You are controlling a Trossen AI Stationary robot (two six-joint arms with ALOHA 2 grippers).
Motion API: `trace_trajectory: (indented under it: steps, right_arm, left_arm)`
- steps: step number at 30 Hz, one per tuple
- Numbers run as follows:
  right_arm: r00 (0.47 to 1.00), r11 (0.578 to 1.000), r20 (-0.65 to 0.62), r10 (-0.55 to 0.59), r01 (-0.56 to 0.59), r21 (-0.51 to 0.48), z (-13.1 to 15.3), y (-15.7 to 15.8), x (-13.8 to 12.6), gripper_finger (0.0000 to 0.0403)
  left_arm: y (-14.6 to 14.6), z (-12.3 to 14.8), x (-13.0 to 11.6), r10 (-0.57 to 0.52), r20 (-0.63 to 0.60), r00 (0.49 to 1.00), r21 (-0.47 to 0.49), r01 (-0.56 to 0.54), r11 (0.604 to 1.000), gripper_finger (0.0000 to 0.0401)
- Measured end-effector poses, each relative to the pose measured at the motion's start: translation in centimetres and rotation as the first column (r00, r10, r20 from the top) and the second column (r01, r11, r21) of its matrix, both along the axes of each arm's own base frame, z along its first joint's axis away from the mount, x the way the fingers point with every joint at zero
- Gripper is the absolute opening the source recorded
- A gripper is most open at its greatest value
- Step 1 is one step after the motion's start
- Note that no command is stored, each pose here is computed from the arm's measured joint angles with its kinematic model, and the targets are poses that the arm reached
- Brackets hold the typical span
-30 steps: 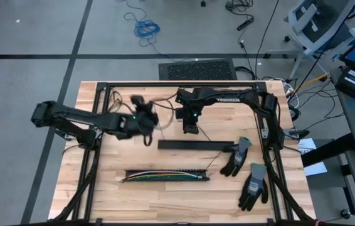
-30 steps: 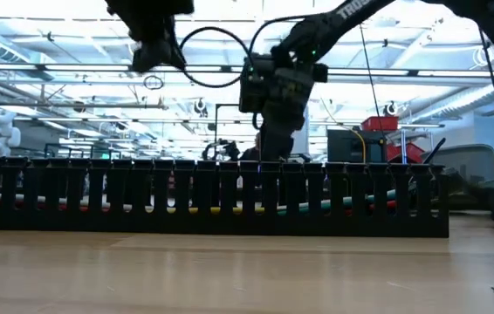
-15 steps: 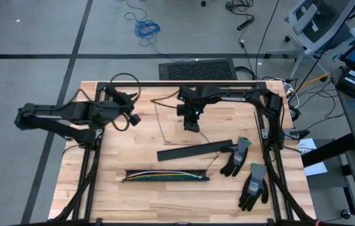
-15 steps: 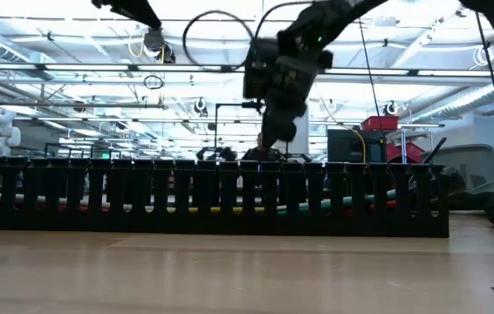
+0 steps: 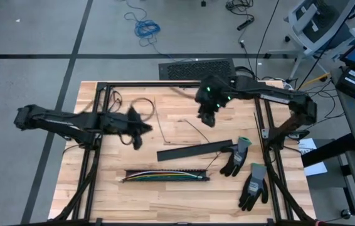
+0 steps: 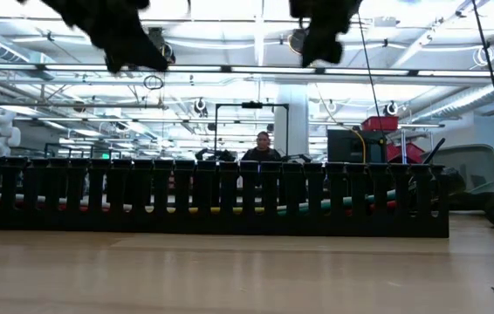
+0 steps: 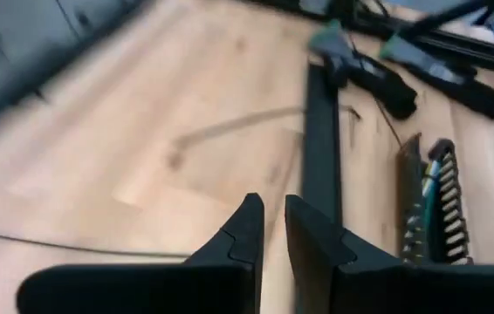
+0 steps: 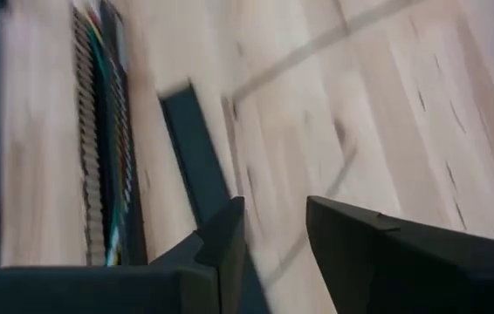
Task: Ziptie cables
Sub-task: Close the black cable duct
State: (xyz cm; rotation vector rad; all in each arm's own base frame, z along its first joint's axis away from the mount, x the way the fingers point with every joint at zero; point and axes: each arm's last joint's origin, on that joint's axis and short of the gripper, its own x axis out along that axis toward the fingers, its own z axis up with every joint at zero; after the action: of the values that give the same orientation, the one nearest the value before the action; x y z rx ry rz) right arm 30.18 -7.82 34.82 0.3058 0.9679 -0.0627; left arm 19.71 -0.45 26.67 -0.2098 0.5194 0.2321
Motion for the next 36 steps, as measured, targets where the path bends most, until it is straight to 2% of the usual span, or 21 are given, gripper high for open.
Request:
trace_trajectory:
  steps: [2, 4, 6, 10, 14, 17, 21, 25, 27, 31, 36]
  right_arm:
    - [0.998, 0.999, -0.063, -0.023, 0.021, -0.032, 0.4, 1.5, -1.0, 0.0114]
    - [0.993, 0.998, -0.116, -0.03, 0.023, -0.06, 0.9, 3.0, -2.2, 0.0114]
    - [0.987, 0.996, -0.154, -0.036, 0.022, -0.09, 1.3, 4.0, -3.3, 0.0114]
    - [0.974, 0.989, -0.223, -0.046, 0.013, -0.146, 1.9, 5.1, -5.2, 0.0114]
    - [0.97, 0.98, -0.235, -0.061, 0.013, -0.198, 2.7, 5.4, -7.2, 0.0114]
    - [0.975, 0.977, -0.219, -0.049, 0.001, -0.213, 2.9, 5.5, -8.8, 0.0114]
    - [0.978, 0.974, -0.207, -0.03, -0.018, -0.227, 2.4, 5.7, -10.7, 0.0114]
    - [0.987, 0.975, -0.156, -0.037, 0.001, -0.224, 1.8, 5.8, -11.4, 0.0114]
    - [0.992, 0.975, -0.124, -0.038, 0.009, -0.223, 1.6, 5.9, -11.5, 0.0114]
    - [0.994, 0.974, -0.106, -0.028, 0.003, -0.225, 1.3, 6.0, -11.5, 0.0114]
    - [0.994, 0.974, -0.1, -0.036, 0.012, -0.226, 1.4, 6.0, -11.4, 0.0114]
  left_arm:
    - [-0.2, -1.5, 1.2, -0.011, -0.015, 1.0, -0.045, 0.01, 0.999, 0.0048]
    - [-0.5, -2.7, 2.1, -0.035, -0.062, 0.997, -0.035, 0.033, 0.999, 0.0048]
    - [-1.0, -3.0, 3.2, -0.101, -0.072, 0.992, -0.037, 0.099, 0.994, 0.0048]
    - [-2.2, -4.5, 4.8, -0.217, -0.163, 0.963, -0.115, 0.2, 0.973, 0.0055]
    - [-3.4, -4.8, 6.2, -0.253, -0.188, 0.949, -0.202, 0.215, 0.956, 0.0093]
    - [-3.9, -4.4, 7.1, -0.266, -0.188, 0.945, -0.202, 0.228, 0.952, 0.0133]
    - [-4.0, -4.4, 7.9, -0.259, -0.204, 0.944, -0.195, 0.22, 0.956, 0.0188]
    - [-3.5, -6.3, 8.1, -0.178, -0.342, 0.923, -0.153, 0.132, 0.979, 0.0225]
    - [-3.1, -7.4, 8.2, -0.118, -0.401, 0.909, -0.125, 0.073, 0.989, 0.0231]
    - [-2.4, -9.3, 9.0, -0.085, -0.457, 0.885, -0.116, 0.035, 0.993, 0.0232]
    - [-2.5, -11.3, 9.6, -0.173, -0.502, 0.847, -0.219, 0.069, 0.973, 0.0232]
